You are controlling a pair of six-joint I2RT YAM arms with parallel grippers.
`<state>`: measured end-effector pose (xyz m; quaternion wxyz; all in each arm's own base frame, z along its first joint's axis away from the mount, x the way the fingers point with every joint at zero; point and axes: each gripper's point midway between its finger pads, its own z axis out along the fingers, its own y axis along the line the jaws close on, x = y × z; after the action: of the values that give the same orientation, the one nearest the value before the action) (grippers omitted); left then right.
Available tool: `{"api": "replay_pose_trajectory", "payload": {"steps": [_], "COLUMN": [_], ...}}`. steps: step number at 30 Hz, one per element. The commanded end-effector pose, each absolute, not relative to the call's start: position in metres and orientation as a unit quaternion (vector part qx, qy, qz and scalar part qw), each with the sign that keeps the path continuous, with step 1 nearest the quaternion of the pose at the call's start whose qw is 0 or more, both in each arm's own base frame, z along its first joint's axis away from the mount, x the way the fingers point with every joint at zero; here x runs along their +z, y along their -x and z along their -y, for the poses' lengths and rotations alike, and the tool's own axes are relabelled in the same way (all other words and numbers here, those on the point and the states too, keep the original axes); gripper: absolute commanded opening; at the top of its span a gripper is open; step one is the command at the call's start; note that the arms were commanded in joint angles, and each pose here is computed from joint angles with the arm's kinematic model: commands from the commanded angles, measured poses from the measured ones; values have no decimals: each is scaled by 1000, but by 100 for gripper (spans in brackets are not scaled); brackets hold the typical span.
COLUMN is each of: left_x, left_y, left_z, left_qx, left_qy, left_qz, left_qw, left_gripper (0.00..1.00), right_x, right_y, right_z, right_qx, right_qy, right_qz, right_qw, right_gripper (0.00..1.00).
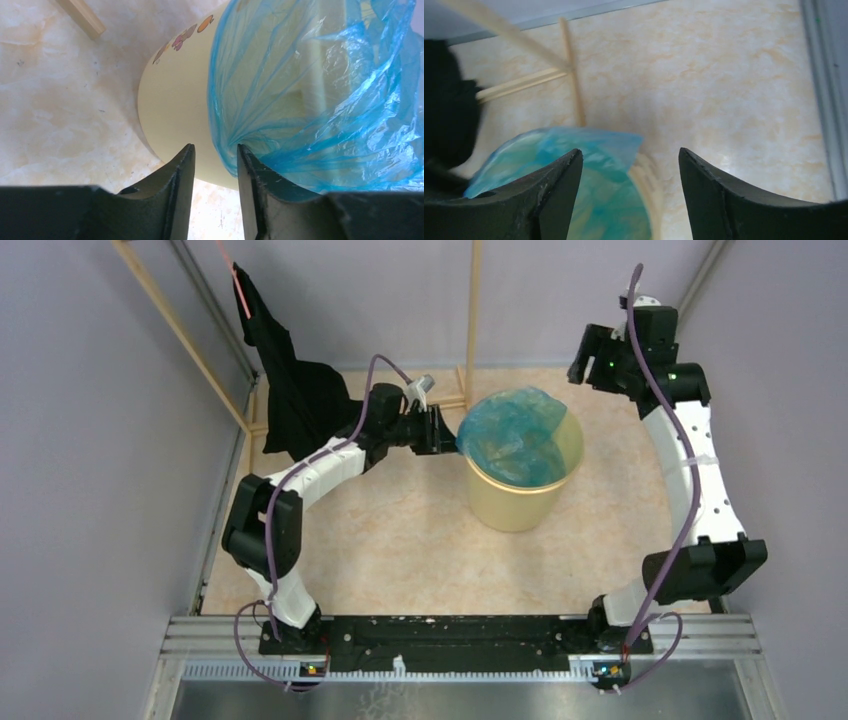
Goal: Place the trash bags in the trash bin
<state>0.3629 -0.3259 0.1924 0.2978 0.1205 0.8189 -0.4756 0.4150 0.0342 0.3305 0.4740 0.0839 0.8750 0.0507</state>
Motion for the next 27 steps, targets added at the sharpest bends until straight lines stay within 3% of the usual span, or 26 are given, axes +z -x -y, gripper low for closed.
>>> {"api": "replay_pose_trajectory", "payload": {"steps": [1, 4, 11, 15, 18, 19, 24, 27], "left_x": [205, 201, 204, 200, 196, 196, 197, 199], "left_y": [-353, -348, -341, -339, -338, -339, -339, -340], "left_z": [329, 329, 327, 328, 328, 328, 327, 327], "left_qx": [-499, -511, -514, -517, -519, -518, -513, -512], "left_qy": [-135, -128, -124, -122, -119, -118, -122, -124], "left_qz": [-802, -800, -799, -799, -800, -800, -801, -800], "left_qw": [299, 288, 286, 280, 278, 278, 283, 287], "left_gripper": [40, 36, 34, 32, 29, 29, 29, 28], "right_x": [369, 354, 300, 290, 297, 303, 342, 347], "right_y": [-382, -376, -362, -355, -348, -343, -300, -267], "right_z": [-119, -160, -196, -202, -202, -202, -204, -204], "right_qx": [190, 247, 293, 298, 305, 309, 358, 390], "right_qy": [-14, 18, 64, 71, 81, 85, 125, 141], "right_qz": [-851, -844, -864, -864, -858, -853, -812, -794], "right_qw": [490, 476, 404, 400, 405, 412, 444, 444], "right_gripper": [74, 85, 86, 67, 33, 28, 8, 7]}}
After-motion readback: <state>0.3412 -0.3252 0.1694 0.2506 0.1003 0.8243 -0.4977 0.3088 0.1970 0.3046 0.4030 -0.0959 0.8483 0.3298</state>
